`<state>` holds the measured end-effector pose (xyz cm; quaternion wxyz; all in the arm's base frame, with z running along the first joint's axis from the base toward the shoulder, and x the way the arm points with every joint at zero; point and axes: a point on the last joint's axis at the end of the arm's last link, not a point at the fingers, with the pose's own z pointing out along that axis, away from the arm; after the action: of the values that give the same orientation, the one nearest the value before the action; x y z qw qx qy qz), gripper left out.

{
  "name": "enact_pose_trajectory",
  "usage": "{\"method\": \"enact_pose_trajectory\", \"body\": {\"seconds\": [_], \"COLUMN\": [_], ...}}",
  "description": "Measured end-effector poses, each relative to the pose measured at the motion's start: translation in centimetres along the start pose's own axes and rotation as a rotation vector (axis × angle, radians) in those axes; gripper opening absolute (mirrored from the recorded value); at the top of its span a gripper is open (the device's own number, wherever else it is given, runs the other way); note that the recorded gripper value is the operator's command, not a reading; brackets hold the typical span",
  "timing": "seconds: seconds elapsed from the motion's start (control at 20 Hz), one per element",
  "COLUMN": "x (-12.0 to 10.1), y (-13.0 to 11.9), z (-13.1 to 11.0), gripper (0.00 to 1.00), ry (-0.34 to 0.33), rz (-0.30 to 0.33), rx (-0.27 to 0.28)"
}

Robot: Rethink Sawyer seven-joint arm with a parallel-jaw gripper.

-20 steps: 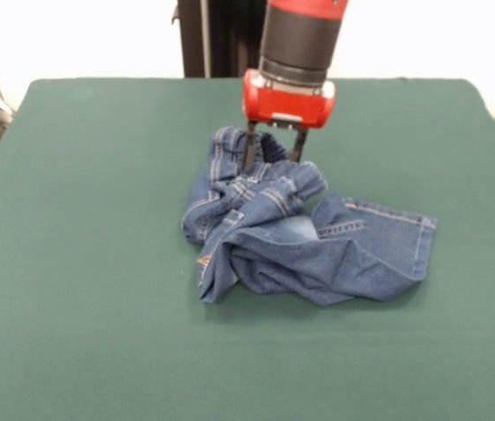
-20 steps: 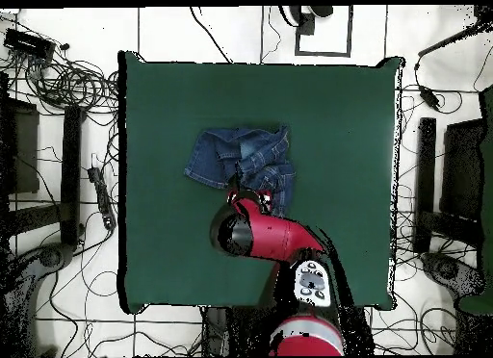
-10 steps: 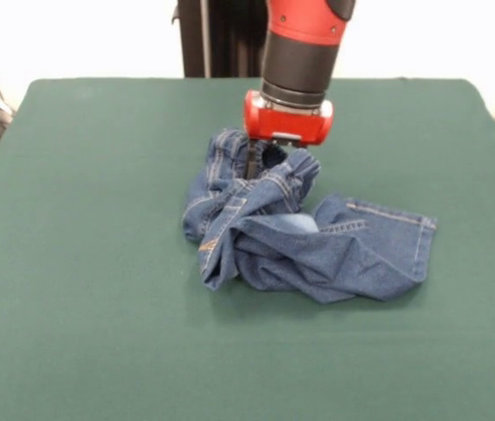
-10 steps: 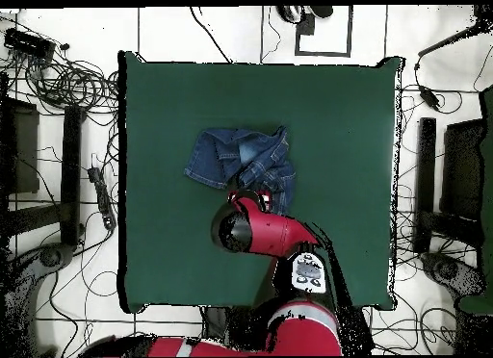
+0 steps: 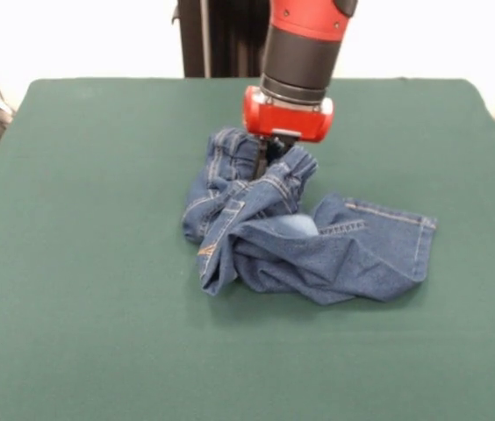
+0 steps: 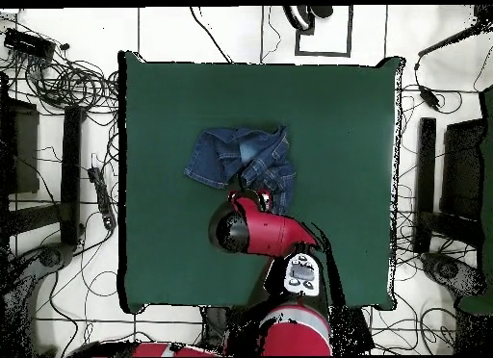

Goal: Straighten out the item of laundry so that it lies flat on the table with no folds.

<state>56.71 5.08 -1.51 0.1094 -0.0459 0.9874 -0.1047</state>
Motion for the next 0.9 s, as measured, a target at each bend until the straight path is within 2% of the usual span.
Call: {"method": "enact_pose_trajectory", "body": {"seconds": [0.55, 0.75, 0.9], "x": [-0.2, -0.7, -1.5], "y": [-0.2, -0.6, -1.5], "z": [-2.4, -4.6, -7.9], "gripper": [0.00, 0.00, 0.00], "ry": [-0.020, -0.007, 0.038], "rz": [-0.063, -0.054, -0.036], "rx": [0.081, 0.087, 0.091]}}
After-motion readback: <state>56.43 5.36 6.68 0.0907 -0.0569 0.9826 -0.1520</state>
